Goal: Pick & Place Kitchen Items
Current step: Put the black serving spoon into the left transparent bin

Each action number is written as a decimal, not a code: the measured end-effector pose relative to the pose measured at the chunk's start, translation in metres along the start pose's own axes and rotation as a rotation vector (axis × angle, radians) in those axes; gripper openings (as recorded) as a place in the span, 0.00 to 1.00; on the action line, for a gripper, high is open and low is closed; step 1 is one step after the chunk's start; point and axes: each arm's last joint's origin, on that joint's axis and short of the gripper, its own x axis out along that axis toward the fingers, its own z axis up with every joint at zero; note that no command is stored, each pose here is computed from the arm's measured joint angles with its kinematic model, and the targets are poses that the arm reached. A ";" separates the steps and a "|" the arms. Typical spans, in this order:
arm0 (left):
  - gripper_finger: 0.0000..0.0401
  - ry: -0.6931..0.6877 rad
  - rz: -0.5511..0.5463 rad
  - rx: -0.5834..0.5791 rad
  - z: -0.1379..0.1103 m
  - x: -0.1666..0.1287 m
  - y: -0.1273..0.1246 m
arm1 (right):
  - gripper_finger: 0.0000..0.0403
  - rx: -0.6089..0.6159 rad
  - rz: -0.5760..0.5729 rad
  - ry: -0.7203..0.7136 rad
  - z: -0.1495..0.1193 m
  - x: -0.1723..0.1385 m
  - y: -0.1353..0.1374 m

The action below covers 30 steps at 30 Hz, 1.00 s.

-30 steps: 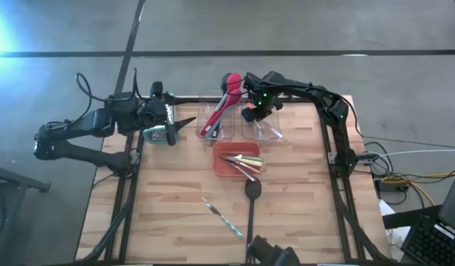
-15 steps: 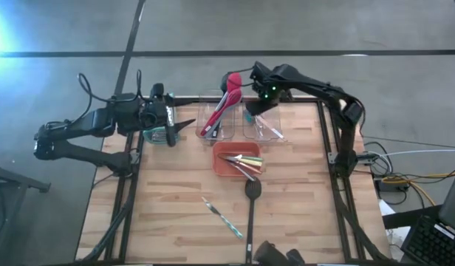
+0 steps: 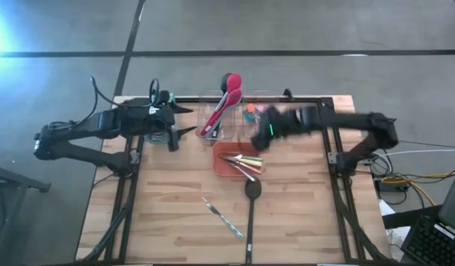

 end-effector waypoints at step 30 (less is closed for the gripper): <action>0.66 0.011 -0.003 0.036 -0.008 0.007 -0.004 | 0.27 0.531 0.025 -0.097 -0.264 0.084 0.156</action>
